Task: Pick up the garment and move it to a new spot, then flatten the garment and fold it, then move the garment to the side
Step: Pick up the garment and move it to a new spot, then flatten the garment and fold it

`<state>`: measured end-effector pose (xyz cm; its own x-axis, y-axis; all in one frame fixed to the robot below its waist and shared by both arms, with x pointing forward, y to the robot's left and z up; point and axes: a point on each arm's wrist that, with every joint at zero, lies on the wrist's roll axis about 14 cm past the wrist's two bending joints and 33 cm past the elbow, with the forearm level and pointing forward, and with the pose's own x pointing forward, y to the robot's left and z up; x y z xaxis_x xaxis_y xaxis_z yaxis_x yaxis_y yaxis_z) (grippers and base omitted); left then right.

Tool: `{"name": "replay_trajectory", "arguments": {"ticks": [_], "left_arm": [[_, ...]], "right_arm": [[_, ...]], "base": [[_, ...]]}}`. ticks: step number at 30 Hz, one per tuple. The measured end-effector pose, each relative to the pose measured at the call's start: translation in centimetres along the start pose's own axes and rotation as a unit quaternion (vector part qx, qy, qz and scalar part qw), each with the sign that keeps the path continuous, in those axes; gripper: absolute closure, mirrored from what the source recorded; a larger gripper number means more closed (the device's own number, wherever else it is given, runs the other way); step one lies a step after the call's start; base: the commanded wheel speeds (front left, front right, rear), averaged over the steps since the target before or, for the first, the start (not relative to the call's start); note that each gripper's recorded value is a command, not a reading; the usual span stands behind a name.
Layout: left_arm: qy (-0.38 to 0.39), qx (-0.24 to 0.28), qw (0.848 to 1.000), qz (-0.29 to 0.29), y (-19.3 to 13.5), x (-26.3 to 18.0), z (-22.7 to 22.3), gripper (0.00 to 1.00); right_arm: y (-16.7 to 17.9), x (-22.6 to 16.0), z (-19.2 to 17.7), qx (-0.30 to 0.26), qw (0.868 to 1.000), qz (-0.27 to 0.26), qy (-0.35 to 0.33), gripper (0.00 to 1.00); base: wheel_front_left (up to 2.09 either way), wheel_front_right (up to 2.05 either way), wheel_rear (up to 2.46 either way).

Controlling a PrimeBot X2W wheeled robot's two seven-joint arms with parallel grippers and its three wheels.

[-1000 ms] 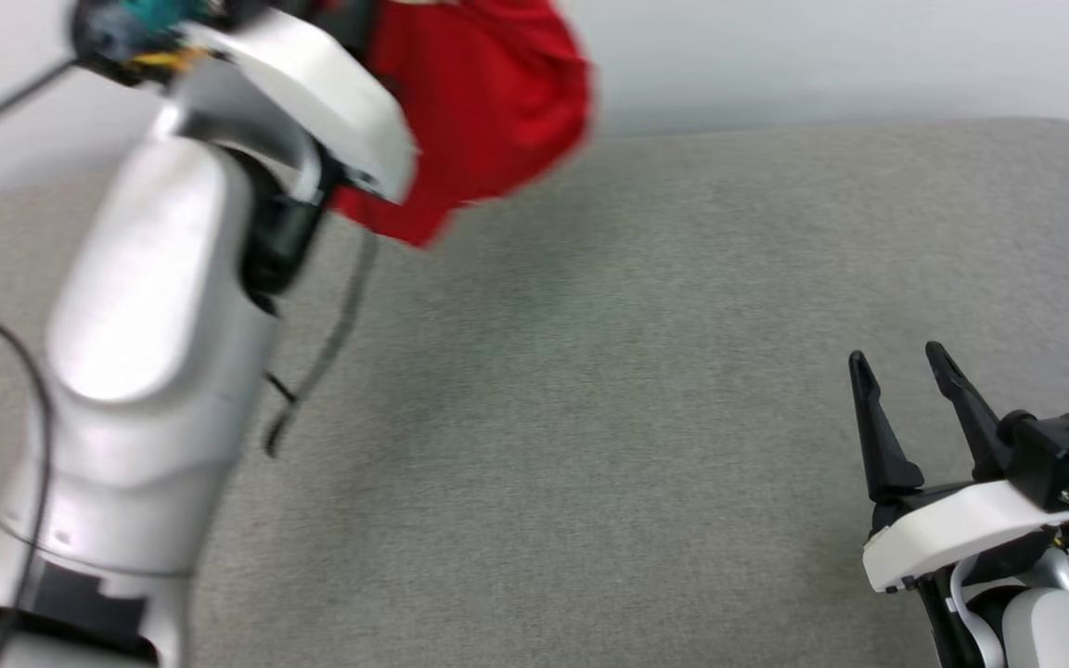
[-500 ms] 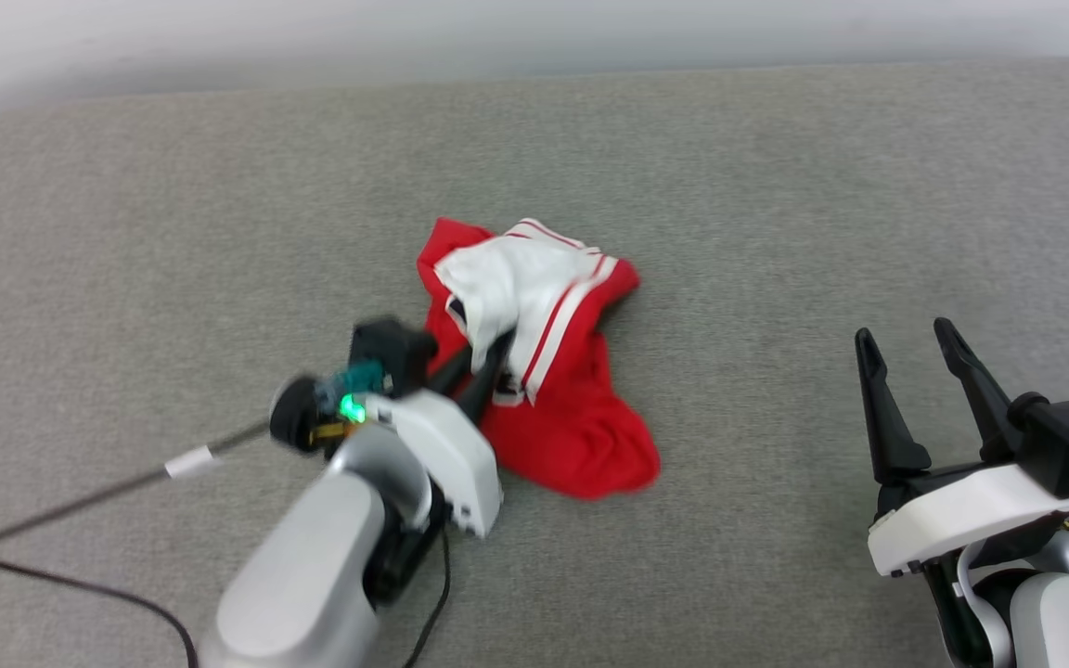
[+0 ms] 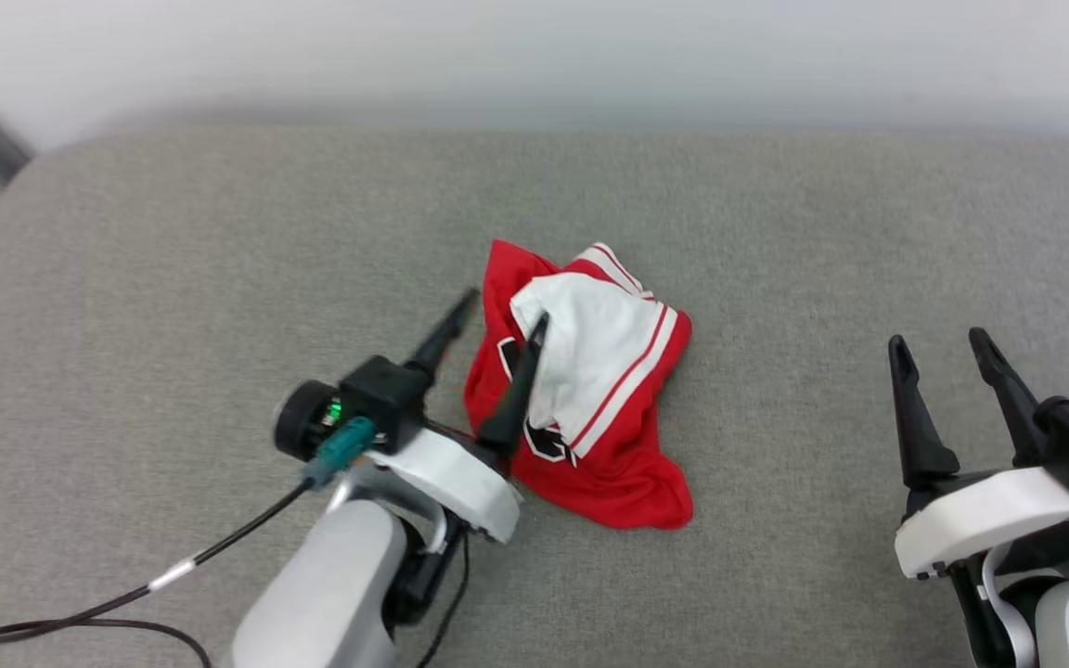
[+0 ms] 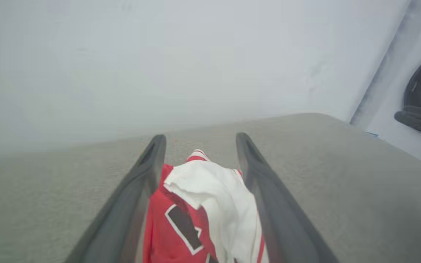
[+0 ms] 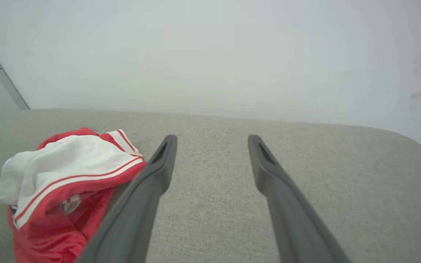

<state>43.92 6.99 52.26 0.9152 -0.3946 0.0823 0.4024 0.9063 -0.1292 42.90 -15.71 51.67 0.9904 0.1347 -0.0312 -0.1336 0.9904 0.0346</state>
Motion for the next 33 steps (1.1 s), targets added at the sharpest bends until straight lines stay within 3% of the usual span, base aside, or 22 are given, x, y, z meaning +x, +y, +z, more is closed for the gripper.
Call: {"name": "replay_trajectory", "arguments": {"ticks": [7,13,19,33], "left_arm": [[-0.067,0.027,0.992,0.104,4.8,-3.1,4.6,0.00],[-0.057,0.048,0.983,0.167,8.0,-7.4,4.4,0.00],[-0.028,0.057,0.983,0.170,7.7,-10.0,3.1,0.00],[-0.028,0.058,0.984,0.163,6.7,-10.0,3.4,0.00]], "right_arm": [[0.3,-1.5,1.1,-0.007,1.000,0.002,-0.006,0.00],[0.6,-3.5,1.5,-0.009,1.000,0.003,-0.005,0.00],[0.4,-5.6,1.4,-0.007,1.000,-0.002,-0.002,0.00],[0.1,-6.7,1.3,-0.001,1.000,-0.008,0.001,0.00]], "base": [[0.00,0.00,0.00],[0.00,0.00,0.00],[0.00,0.00,0.00],[0.00,0.00,0.00]]}}
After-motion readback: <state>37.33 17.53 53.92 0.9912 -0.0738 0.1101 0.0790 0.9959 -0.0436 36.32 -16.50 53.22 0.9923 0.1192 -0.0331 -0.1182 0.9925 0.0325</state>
